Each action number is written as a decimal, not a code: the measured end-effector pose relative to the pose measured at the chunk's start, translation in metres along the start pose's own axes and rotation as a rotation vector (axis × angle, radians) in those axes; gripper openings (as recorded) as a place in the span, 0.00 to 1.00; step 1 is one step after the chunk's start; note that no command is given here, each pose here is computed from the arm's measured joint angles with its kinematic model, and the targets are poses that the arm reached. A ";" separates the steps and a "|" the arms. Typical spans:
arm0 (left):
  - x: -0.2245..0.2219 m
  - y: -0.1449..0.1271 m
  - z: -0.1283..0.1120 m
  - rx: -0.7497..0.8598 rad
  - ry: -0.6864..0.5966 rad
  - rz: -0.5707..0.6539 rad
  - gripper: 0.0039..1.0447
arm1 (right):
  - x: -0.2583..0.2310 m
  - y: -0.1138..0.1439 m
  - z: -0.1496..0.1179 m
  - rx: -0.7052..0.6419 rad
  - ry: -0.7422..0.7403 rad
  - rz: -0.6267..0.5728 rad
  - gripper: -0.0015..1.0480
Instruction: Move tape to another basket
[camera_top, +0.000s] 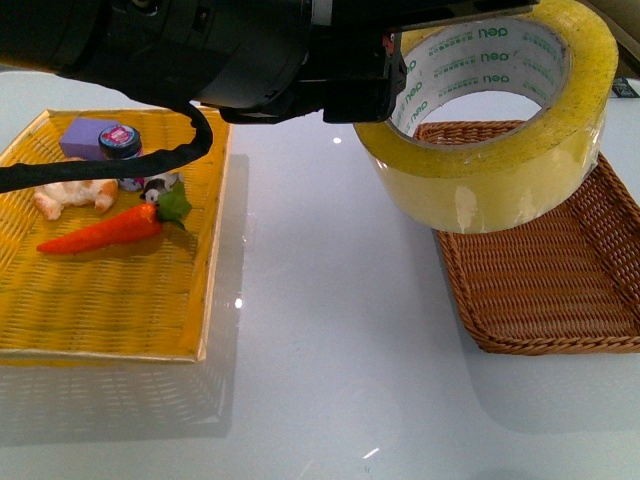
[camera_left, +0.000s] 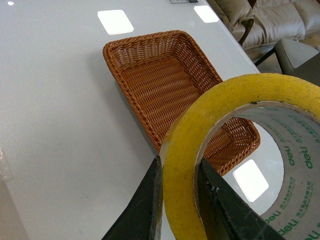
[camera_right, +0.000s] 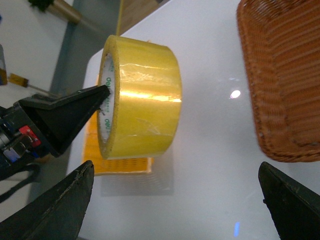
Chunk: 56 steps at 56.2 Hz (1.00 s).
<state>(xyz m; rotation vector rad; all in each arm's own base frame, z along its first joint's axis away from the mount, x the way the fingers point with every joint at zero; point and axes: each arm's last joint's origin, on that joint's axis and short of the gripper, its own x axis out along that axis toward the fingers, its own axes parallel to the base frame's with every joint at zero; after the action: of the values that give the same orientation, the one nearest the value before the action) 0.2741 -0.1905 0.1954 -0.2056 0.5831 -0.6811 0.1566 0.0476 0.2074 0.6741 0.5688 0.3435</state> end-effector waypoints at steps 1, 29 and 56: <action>0.000 0.000 0.000 0.000 0.000 0.000 0.14 | 0.003 -0.001 -0.001 0.011 0.004 0.013 0.91; -0.002 0.001 0.002 0.001 0.002 -0.012 0.14 | 0.048 -0.011 -0.004 0.127 0.034 0.122 0.91; -0.002 0.002 0.001 -0.002 0.012 -0.015 0.14 | 0.063 -0.008 -0.003 0.118 0.041 0.148 0.56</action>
<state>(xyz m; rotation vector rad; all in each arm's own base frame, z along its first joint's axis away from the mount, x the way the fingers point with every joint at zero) 0.2741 -0.1878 0.1966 -0.2076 0.5936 -0.6966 0.2062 0.0730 0.1761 0.8265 0.5830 0.4651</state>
